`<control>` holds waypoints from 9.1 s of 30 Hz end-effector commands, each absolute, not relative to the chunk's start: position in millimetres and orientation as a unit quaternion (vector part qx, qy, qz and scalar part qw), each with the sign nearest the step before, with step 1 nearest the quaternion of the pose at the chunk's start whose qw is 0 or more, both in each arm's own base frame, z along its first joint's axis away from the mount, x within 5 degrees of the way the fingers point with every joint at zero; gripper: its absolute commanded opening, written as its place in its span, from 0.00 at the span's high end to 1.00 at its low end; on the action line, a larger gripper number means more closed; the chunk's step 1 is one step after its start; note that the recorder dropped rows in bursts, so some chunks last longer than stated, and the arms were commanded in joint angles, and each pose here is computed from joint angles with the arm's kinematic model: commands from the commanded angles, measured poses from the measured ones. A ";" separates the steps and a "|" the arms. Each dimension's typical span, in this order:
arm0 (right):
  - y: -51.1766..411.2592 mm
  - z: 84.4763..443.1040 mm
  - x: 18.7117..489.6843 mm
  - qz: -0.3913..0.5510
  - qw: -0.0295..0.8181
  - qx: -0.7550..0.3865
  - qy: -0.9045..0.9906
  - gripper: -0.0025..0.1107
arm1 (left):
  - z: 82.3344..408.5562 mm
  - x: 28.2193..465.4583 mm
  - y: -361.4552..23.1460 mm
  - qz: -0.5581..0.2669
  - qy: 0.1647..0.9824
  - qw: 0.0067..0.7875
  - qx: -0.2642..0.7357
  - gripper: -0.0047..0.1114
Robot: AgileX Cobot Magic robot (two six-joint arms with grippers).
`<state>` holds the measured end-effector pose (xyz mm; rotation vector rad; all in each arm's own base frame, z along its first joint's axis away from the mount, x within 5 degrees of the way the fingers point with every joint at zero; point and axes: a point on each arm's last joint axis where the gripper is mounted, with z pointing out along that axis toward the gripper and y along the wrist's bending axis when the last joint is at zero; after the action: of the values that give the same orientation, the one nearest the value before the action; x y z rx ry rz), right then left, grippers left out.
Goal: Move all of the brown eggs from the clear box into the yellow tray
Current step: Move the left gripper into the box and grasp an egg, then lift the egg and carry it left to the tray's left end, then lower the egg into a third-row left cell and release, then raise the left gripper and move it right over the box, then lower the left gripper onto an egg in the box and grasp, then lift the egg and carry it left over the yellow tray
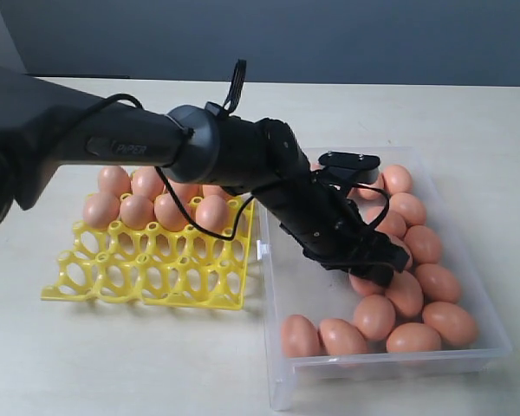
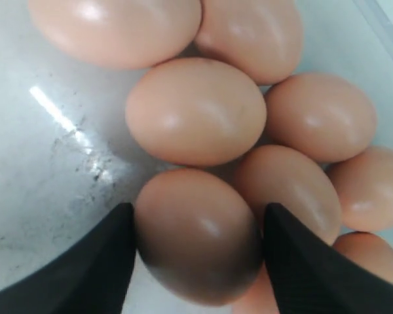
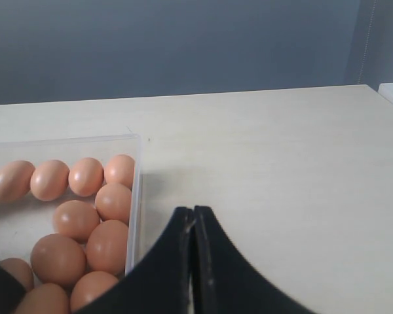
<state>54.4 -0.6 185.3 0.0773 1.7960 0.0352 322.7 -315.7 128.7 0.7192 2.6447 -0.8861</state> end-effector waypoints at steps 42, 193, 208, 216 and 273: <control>-0.6 185.6 54.3 0.014 0.626 0.032 0.779 0.98 | 244.0 257.4 -114.5 -0.123 0.816 0.538 0.172 0.96; -0.6 185.6 54.3 0.014 0.626 0.032 0.779 0.98 | 179.3 311.8 -351.4 -0.087 0.654 0.247 0.710 0.43; -0.6 185.6 54.3 0.014 0.626 0.032 0.779 0.98 | 150.3 311.7 -365.9 -0.043 0.617 0.264 0.740 0.46; -0.6 185.6 54.3 0.014 0.626 0.032 0.779 0.98 | 140.1 314.8 -367.7 -0.035 0.615 0.269 0.740 0.48; -0.6 185.6 54.3 0.014 0.626 0.032 0.779 0.98 | 282.7 326.7 -308.7 -0.164 0.751 0.483 0.419 0.96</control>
<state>54.4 -0.6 185.3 0.0773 1.7960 0.0352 329.5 -325.1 264.2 1.1521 1.8770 -0.3890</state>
